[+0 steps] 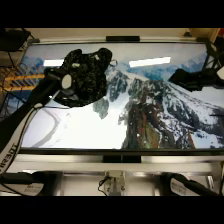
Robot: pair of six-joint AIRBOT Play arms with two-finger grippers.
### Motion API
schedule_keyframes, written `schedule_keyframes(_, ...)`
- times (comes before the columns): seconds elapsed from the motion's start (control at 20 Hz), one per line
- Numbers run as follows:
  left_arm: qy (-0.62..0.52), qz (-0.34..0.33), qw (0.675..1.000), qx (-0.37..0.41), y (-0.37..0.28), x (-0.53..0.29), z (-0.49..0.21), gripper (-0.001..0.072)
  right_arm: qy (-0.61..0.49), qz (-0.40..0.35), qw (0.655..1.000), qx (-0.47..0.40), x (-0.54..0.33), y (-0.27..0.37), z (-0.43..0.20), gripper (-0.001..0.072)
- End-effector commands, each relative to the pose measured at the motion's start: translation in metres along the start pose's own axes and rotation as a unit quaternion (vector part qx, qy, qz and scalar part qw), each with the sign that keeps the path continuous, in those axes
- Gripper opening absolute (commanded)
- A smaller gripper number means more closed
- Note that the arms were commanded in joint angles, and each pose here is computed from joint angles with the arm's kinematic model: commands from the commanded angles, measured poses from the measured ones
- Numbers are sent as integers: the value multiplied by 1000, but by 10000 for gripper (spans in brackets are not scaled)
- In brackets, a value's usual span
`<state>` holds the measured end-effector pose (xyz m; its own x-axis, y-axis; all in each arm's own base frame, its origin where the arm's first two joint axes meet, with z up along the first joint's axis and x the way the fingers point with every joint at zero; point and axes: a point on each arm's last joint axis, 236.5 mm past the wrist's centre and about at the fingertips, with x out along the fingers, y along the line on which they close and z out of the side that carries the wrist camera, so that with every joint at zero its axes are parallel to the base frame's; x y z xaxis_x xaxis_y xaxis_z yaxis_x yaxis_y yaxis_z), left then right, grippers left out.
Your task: Fold the shirts.
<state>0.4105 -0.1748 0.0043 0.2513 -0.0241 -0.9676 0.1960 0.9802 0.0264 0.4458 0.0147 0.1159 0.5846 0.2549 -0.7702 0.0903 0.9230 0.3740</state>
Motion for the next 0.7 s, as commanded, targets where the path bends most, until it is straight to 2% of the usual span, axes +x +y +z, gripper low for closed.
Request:
schedule_keyframes(0.0, 84, 50, 995, -16, 45, 20, -30, 720, -35, 12, 999, 2, 0, 6, 17, 591)
schedule_keyframes(0.15, 101, 30, 986, -127, 78, 42, -49, 720, -29, 29, 999, 14, 0, 14, 14, 591)
schedule_keyframes(0.2, 97, -5, 979, -182, 76, 52, -52, 720, 0, 34, 999, 11, 0, 18, 0, 591)
schedule_keyframes(0.35, 24, -114, 952, -282, 56, 69, -28, 720, 84, 37, 994, -54, 2, 25, -42, 591)
schedule_keyframes(0.65, -70, -161, 920, -351, 53, 86, 10, 720, 99, 40, 989, -103, 10, 43, -56, 592)
